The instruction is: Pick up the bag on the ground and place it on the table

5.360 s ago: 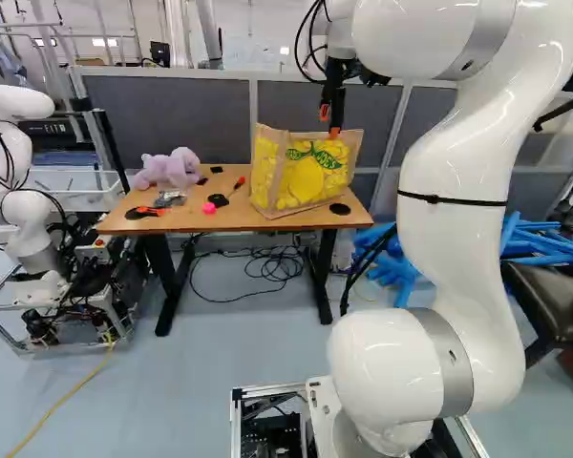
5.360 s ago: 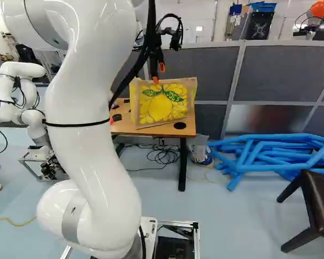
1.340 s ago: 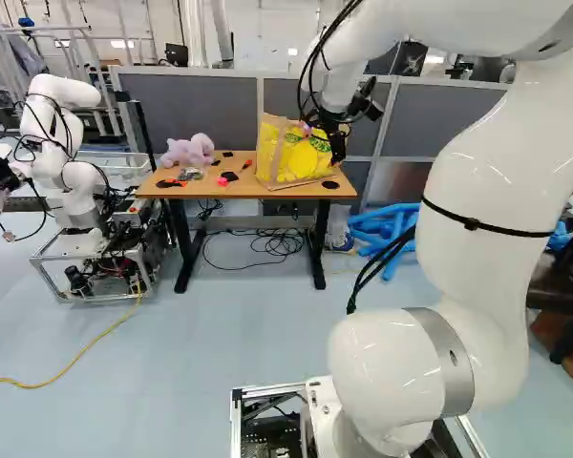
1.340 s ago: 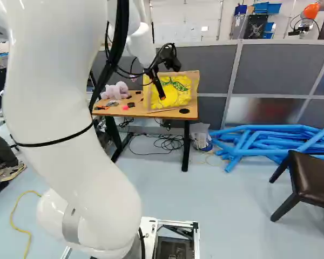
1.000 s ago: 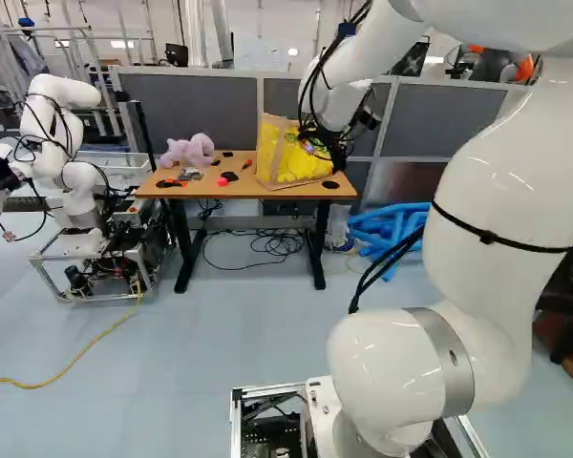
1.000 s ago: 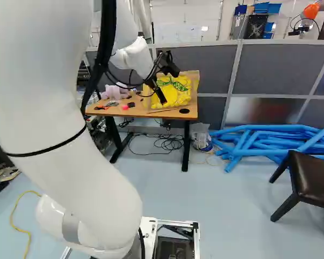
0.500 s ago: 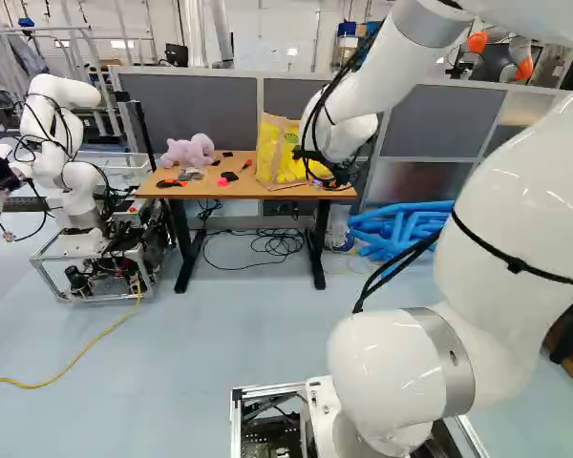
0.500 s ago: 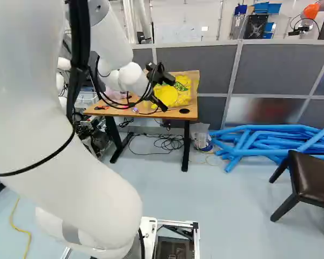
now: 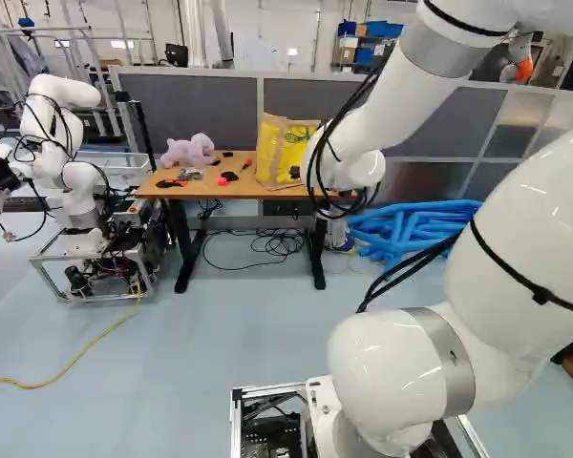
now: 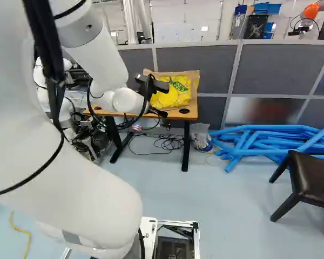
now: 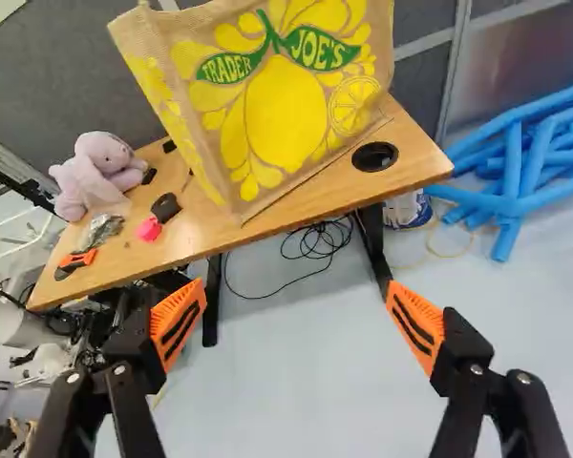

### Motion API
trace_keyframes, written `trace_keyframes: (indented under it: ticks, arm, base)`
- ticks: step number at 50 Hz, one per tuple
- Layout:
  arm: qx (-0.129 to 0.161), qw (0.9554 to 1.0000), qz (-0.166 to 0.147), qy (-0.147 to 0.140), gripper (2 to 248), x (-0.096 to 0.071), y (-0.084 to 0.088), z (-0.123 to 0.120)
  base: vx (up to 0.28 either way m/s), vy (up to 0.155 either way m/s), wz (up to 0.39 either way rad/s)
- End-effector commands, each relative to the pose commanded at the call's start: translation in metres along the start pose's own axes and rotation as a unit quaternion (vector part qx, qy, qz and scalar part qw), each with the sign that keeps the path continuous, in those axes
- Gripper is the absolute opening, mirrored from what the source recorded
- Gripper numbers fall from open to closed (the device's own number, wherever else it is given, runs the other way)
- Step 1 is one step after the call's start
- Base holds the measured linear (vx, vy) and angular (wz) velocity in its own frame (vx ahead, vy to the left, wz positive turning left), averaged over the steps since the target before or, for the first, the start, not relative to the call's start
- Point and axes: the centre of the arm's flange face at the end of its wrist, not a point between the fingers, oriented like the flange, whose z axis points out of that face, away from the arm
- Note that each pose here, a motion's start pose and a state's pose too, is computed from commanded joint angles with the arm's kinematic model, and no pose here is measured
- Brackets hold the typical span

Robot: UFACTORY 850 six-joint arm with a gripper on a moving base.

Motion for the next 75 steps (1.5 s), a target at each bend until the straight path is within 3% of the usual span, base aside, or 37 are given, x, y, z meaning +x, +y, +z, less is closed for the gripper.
trace_keyframes:
  ticks: [15, 37, 58, 75]
  arm:
    - [0.011, 0.9980, -0.053, 0.031, 247, -0.034, 0.010, -0.018]
    - [0.020, 0.9910, -0.114, 0.067, 247, -0.073, 0.021, -0.040]
    - [0.023, 0.9844, -0.150, 0.090, 247, -0.096, 0.029, -0.055]
    - [0.023, 0.9812, -0.164, 0.099, 247, -0.105, 0.032, -0.061]
  base:
    - [0.000, 0.000, 0.000]
    - [0.000, 0.000, 0.000]
    - [0.000, 0.000, 0.000]
    - [0.000, 0.000, 0.000]
